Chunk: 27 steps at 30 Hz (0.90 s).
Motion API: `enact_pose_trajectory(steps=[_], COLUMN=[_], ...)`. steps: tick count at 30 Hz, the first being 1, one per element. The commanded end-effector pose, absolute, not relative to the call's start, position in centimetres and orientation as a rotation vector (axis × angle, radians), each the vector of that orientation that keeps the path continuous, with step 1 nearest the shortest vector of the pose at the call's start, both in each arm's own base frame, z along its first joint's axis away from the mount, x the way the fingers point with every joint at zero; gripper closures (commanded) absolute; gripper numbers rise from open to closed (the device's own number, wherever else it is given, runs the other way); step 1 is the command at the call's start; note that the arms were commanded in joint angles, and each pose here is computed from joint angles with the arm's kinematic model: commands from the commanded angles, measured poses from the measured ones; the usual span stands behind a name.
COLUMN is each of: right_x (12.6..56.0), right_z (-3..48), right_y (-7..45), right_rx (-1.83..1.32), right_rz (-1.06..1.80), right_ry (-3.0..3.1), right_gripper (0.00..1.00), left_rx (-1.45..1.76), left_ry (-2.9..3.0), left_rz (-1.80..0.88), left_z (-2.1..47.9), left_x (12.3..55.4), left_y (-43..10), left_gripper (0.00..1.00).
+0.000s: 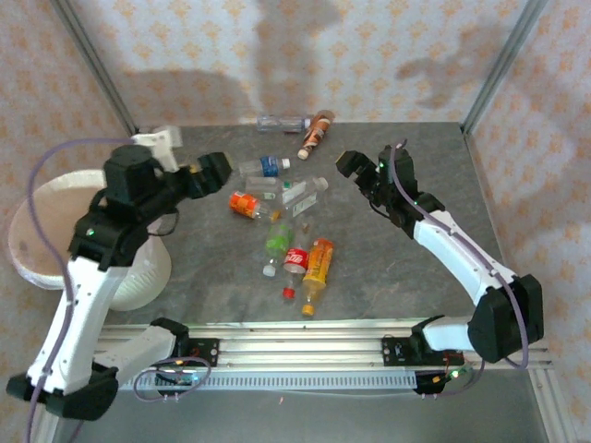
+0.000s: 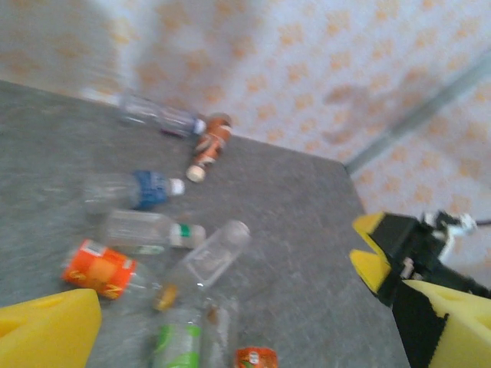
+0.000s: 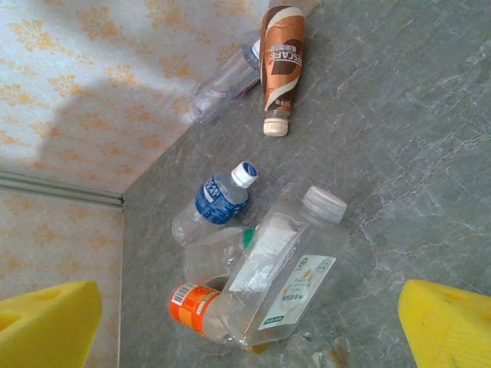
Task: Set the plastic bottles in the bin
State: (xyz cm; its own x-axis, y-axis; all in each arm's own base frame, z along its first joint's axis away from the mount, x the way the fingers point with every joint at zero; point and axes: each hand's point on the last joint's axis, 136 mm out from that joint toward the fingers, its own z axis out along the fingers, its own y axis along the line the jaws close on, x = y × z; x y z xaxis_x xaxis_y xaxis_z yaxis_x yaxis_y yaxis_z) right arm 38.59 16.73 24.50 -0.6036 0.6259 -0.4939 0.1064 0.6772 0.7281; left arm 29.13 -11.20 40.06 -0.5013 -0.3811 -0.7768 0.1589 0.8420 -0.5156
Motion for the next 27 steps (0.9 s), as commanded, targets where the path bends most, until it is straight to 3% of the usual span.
enact_pose_trajectory(steps=[1, 6, 15, 22, 27], right_x=[38.4, 36.6, 32.7, 31.8, 31.9], right_z=[26.1, 28.6, 29.8, 29.6, 29.4], right_y=[16.9, 16.7, 13.4, 12.9, 13.0], right_rx=[0.532, 0.402, 0.341, 0.323, 0.34], right_rz=[0.884, 0.897, 0.743, 0.709, 0.729], right_ry=[2.084, 2.014, 1.981, 2.0, 2.001], right_gripper=[0.01, 0.01, 0.01, 0.01, 0.01], left_rx=[-0.174, -0.399, -0.914, -1.048, -1.031], left_ry=[1.956, 2.06, 2.041, 2.231, 2.275], left_rz=[-0.62, -0.488, -0.154, -0.157, -0.129], left_z=[39.5, 33.5, 22.7, 14.0, 11.4], left_x=[31.6, 35.1, 37.5, 40.3, 42.0], left_y=[-13.7, -15.6, -10.8, -11.0, -11.3], left_gripper=[0.0, 0.0, 0.0, 0.0, 0.0])
